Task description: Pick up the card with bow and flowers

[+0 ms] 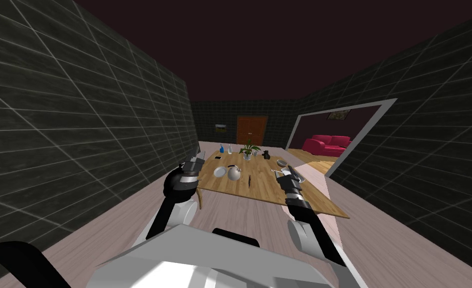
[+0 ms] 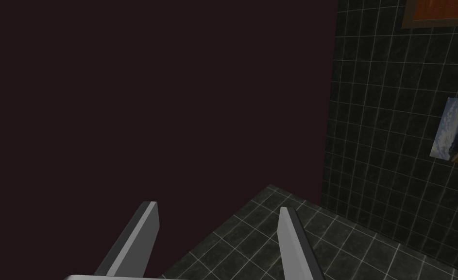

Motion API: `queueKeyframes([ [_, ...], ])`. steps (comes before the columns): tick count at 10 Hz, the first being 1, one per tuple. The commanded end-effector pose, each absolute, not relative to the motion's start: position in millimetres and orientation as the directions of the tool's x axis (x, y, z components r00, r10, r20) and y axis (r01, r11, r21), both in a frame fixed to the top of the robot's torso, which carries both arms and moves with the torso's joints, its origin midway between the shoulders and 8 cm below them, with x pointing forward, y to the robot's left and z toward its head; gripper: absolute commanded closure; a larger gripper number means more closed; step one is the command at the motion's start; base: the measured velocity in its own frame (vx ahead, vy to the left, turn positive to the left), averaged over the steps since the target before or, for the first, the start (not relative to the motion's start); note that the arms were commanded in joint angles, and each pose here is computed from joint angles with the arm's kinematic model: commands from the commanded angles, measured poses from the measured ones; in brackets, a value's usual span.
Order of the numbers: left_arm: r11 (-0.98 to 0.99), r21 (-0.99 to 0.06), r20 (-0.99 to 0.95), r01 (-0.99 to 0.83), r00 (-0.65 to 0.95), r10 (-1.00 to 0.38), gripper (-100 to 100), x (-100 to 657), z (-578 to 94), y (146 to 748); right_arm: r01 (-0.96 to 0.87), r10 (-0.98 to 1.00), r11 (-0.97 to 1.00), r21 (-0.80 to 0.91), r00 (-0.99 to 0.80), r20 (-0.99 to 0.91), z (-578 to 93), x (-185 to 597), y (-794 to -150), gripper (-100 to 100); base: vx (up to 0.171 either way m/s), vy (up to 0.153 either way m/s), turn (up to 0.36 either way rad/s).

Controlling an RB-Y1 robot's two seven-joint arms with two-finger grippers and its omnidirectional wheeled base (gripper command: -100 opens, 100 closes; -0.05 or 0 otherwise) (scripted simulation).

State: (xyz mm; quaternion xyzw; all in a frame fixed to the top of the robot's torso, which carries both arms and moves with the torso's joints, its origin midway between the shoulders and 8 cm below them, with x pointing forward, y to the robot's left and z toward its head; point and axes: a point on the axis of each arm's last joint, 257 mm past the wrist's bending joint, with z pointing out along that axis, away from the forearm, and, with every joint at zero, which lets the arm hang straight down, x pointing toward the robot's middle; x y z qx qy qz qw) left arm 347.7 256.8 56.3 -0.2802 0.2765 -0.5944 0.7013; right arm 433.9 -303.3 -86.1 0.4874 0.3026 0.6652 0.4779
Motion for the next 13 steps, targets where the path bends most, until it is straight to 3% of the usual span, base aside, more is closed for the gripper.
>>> queueKeyframes([
  [1,0.136,-0.722,-0.055,0.679,0.140,-0.989,0,347.7,56.3,256.8,-0.302,0.921,-0.384,0.873,-0.053,0.387,-96.6,440.5,-308.6,-100,0.000,0.029,-0.042],
  [13,0.136,-0.722,-0.055,0.679,0.140,-0.989,0,347.7,56.3,256.8,-0.041,0.748,-0.647,0.762,0.165,0.643,-209.7,479.5,-354.7,-100,0.006,0.044,-0.034],
])
